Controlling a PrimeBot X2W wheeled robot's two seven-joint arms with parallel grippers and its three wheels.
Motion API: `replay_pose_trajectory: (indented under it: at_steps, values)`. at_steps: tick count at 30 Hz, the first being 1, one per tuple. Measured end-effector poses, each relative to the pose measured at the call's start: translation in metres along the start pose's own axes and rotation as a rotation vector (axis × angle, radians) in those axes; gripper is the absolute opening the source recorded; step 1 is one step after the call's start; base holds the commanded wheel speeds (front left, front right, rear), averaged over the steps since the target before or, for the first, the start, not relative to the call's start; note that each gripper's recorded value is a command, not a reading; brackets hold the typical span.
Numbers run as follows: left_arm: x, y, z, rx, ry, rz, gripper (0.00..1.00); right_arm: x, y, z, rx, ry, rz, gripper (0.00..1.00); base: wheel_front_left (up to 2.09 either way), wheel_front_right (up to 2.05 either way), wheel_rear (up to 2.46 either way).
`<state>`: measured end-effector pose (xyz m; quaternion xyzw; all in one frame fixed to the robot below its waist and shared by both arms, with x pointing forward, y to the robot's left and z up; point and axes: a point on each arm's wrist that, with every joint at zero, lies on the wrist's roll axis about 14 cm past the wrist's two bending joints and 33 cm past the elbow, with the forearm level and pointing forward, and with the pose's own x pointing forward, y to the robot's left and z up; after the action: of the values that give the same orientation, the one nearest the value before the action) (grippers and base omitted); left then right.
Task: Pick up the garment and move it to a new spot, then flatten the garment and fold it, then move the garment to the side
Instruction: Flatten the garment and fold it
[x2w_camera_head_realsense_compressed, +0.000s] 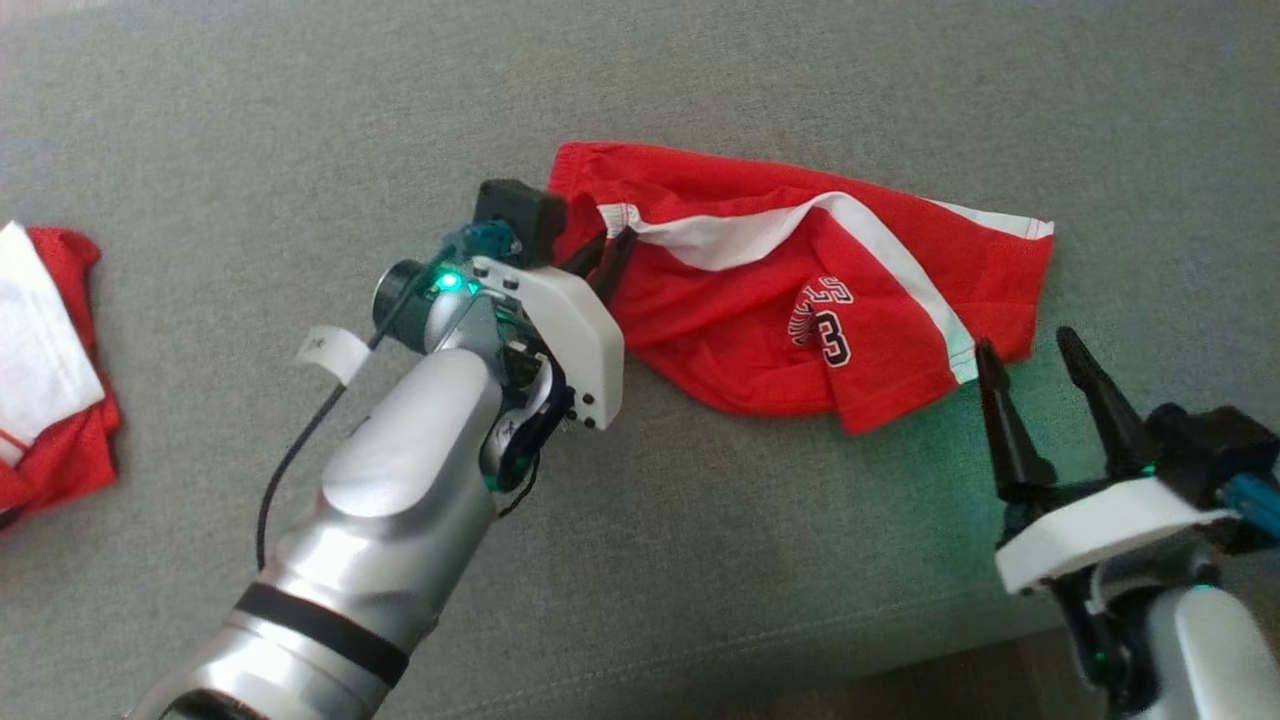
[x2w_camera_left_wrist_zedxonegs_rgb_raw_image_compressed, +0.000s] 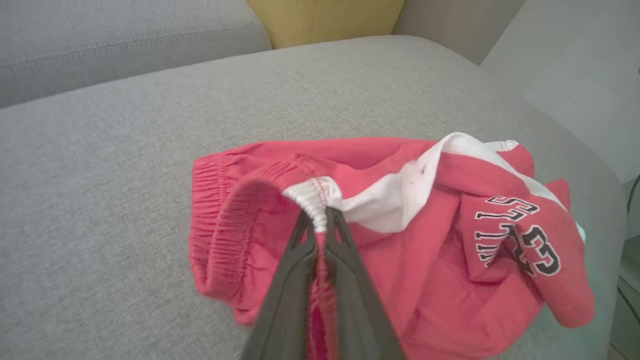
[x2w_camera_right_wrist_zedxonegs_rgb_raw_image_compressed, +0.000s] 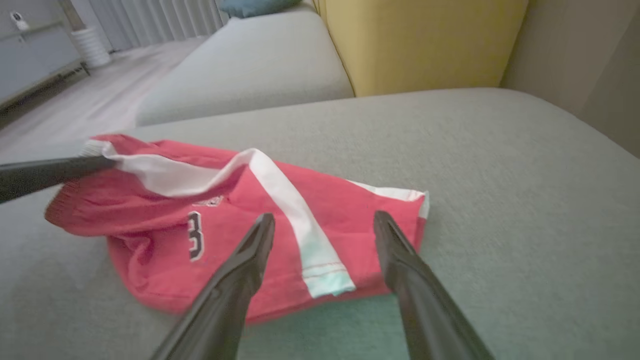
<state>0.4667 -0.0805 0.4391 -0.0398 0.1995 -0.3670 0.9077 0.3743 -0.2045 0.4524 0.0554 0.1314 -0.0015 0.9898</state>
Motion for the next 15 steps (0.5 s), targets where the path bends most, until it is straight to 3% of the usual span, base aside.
replay_pose_trajectory:
  at_steps: [5,15]
  values:
    - [-0.002,-0.005,0.001,0.033,-0.034,-0.008,0.00,-0.004,-0.020,-0.020,-0.002,0.124,-0.028,1.00,0.00,0.00,0.00]
    - [-0.004,-0.002,-0.010,0.035,-0.043,-0.001,0.00,0.008,-0.010,-0.047,0.019,0.240,0.026,1.00,0.00,0.00,0.00]
